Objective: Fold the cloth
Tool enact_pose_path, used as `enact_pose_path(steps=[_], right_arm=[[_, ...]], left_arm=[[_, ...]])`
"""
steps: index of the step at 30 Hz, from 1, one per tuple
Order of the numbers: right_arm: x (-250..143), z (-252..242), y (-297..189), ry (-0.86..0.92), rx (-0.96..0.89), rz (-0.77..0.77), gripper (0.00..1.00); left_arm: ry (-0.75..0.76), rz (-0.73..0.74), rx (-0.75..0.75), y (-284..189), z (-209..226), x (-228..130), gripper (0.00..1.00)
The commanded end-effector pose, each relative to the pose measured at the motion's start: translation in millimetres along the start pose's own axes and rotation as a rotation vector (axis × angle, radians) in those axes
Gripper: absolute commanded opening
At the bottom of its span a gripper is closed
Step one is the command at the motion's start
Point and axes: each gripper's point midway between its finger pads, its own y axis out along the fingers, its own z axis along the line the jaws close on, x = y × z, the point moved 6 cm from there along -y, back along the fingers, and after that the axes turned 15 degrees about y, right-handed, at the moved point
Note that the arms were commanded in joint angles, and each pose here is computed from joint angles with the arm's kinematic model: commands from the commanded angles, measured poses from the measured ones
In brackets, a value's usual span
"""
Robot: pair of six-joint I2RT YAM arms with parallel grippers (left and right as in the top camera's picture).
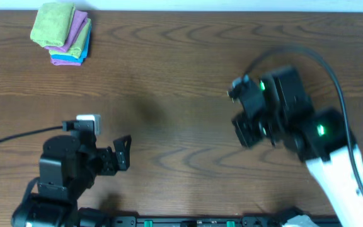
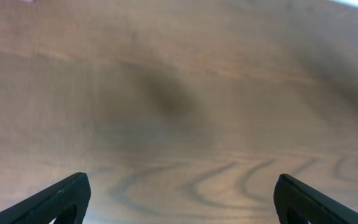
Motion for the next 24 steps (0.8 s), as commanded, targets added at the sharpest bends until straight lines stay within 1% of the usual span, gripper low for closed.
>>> enact_pose_path(steps=[1,2,3,7,24], right_arm=[[-22.8,-4.9,-1.3,-0.011,0.004,-0.045,0.35],[-25.8,-6.5,-1.1,-0.002,-0.001,-0.058,0.71],[-28.9,-7.8,-1.2,0.005,-0.006,-0.066,0.99],[-32.5,-8.3,-1.6,0.005,-0.006,-0.063,0.99],[-32.6,-8.3,-1.6,0.006,-0.006,-0.062,0.99]], left_arm=[[-0.001,0.023,0.013,5.6,2.2,-11.5,0.95],[-0.003,0.031,0.014,7.2,2.6,-13.2,0.95],[-0.003,0.035,0.014,8.2,2.8,-14.3,0.95],[-0.046,0.041,0.015,8.9,2.9,-15.4,0.95],[-0.048,0.041,0.019,8.9,3.4,-15.3,0.95]])
